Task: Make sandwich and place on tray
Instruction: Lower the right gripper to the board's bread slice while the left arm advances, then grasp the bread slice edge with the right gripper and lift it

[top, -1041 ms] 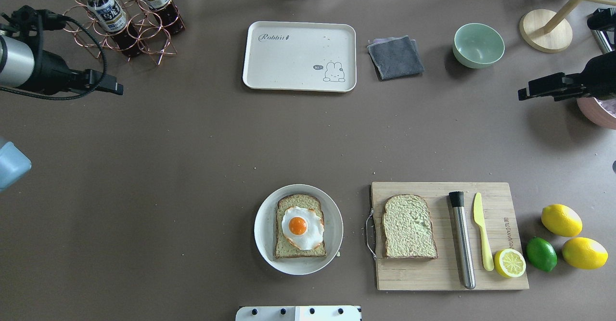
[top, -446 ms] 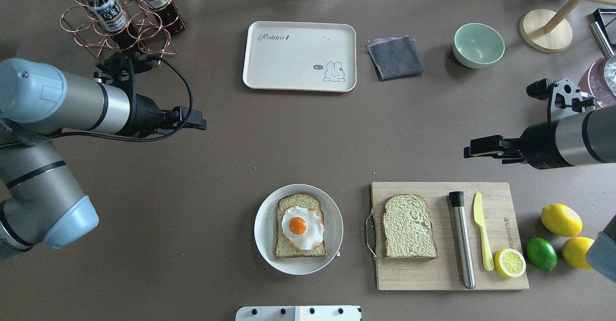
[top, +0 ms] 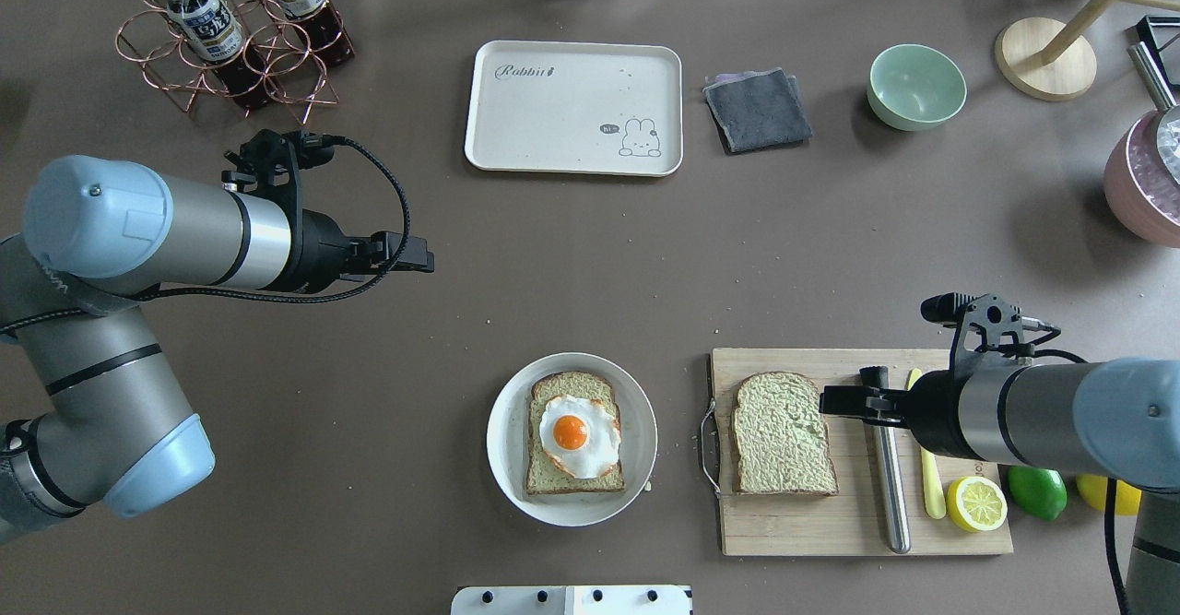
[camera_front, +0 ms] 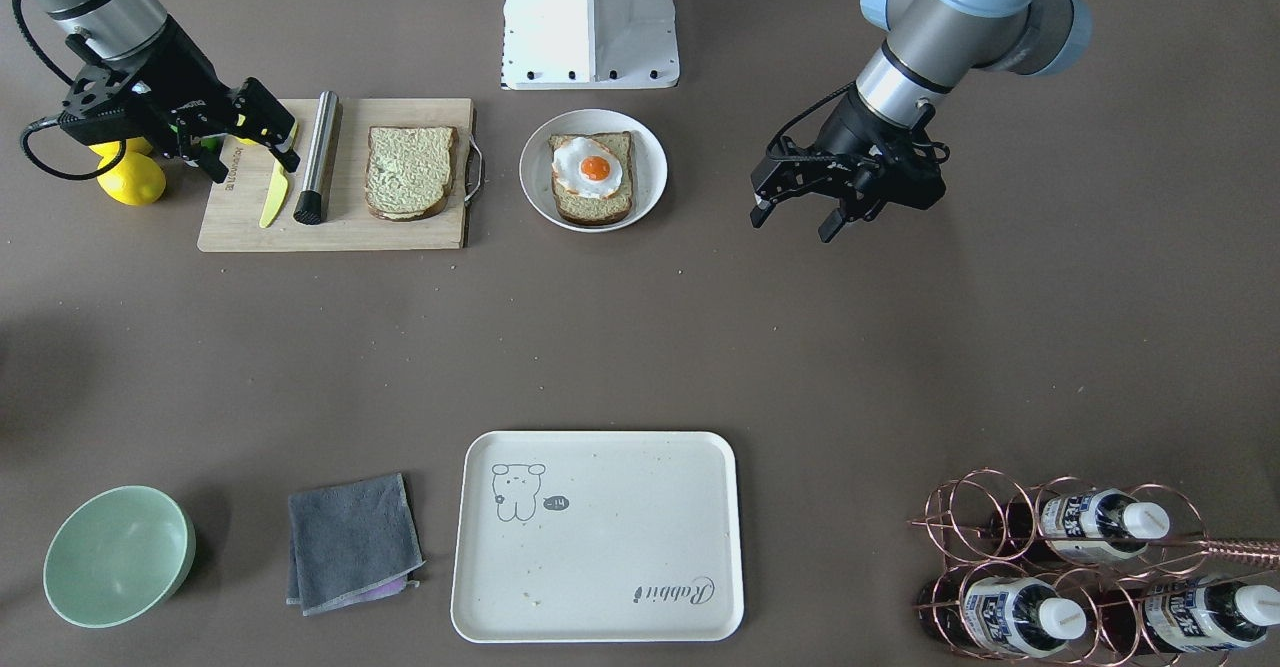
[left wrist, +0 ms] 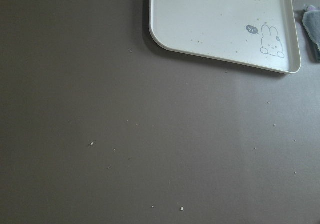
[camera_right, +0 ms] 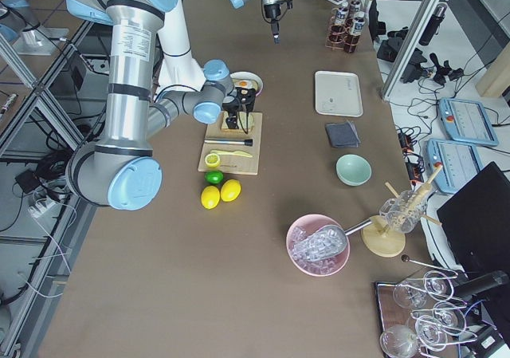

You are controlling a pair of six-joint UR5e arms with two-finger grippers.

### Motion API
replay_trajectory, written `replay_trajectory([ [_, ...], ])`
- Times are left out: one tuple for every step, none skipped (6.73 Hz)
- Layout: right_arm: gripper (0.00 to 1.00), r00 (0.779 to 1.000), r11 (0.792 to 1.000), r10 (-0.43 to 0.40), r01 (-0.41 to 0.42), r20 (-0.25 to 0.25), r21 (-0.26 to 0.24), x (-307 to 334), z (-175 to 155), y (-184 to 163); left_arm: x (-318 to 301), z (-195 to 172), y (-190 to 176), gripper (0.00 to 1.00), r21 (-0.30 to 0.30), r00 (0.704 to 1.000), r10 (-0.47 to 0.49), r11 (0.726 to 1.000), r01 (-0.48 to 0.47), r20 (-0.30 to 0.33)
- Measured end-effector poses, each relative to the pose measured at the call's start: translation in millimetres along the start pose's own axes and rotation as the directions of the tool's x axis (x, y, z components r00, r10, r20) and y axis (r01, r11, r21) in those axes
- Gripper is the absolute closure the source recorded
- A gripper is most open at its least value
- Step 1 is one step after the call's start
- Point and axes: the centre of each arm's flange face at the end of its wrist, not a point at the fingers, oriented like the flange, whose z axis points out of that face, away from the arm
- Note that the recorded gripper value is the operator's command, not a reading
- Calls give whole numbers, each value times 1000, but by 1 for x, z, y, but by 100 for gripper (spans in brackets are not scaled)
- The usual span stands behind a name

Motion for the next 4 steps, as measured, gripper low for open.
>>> replay_trajectory([
  [37,1000,1000,-9,9,-12,-1,-2,11,19,1,-1,0,3,1,1000,1,1000,-1,-2],
  [37,999,1000,-27,28,-25,4,0,23,33,3,-2,1,3,2,1000,2,1000,-2,-6],
  [37,999,999,-43,43,-24,9,3,33,42,4,-4,1,3,3,1000,4,1000,-4,-9],
  [37,999,999,-53,53,-14,13,8,44,47,4,-5,2,3,3,1000,4,1000,-4,-11],
])
